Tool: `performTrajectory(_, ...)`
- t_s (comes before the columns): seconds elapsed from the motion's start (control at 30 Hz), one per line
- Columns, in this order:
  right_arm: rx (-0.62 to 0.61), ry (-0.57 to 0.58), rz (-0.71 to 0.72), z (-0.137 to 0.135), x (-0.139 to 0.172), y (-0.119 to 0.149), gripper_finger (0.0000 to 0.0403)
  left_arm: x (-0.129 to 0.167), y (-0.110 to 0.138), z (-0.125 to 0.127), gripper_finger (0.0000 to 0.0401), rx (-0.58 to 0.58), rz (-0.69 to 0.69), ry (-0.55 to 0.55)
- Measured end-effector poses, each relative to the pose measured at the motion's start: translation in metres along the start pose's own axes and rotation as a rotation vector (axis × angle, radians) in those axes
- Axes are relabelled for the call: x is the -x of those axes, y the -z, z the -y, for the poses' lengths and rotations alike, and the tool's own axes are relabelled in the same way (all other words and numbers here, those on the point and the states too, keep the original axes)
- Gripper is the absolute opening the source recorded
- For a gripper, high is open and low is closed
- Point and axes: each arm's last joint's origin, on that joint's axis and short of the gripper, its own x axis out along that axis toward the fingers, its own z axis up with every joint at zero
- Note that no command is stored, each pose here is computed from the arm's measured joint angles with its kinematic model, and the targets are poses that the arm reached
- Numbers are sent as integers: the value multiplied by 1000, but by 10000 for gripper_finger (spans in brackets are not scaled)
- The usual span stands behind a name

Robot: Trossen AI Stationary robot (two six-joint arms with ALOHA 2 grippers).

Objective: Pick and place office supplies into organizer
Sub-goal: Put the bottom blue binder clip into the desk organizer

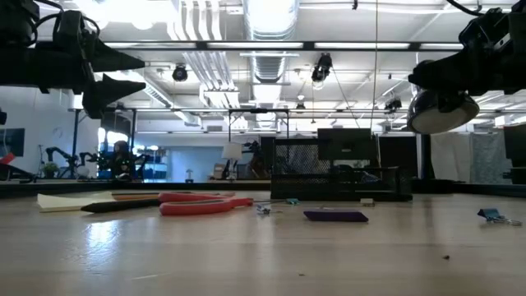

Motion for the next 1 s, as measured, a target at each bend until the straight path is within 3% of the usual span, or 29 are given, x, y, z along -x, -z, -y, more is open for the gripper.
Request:
performTrajectory(0.17, 0, 0, 0, 0, 0, 0, 76, 0, 0, 0, 228, 0, 0, 0)
performTrajectory(0.27, -30, 150, 71, 4, 0, -6, 71, 0, 0, 0, 228, 0, 0, 0)
performTrajectory(0.53, -691, 165, 263, 4, 4, -31, 73, 0, 0, 0, 228, 0, 0, 0)
performTrajectory(0.6, -778, 135, 295, 3, 6, -40, 74, 0, 0, 0, 228, 0, 1, 1)
performTrajectory(0.7, -812, 47, 276, -2, 6, -59, 74, 0, 0, 0, 228, -1, -2, 0)
performTrajectory(0.8, -818, -119, 201, -12, 0, -87, 74, 0, 0, 0, 228, 0, 1, 0)
performTrajectory(0.87, -869, -194, 77, -19, -13, -100, 72, 0, 0, 0, 228, 0, 0, 0)
performTrajectory(0.93, -906, -264, -148, -30, -33, -105, 69, 0, 0, 0, 228, 0, 1, 0)
performTrajectory(1.0, -973, -239, -470, -40, -50, -94, 65, 0, 0, 0, 228, 1, 1, 1)
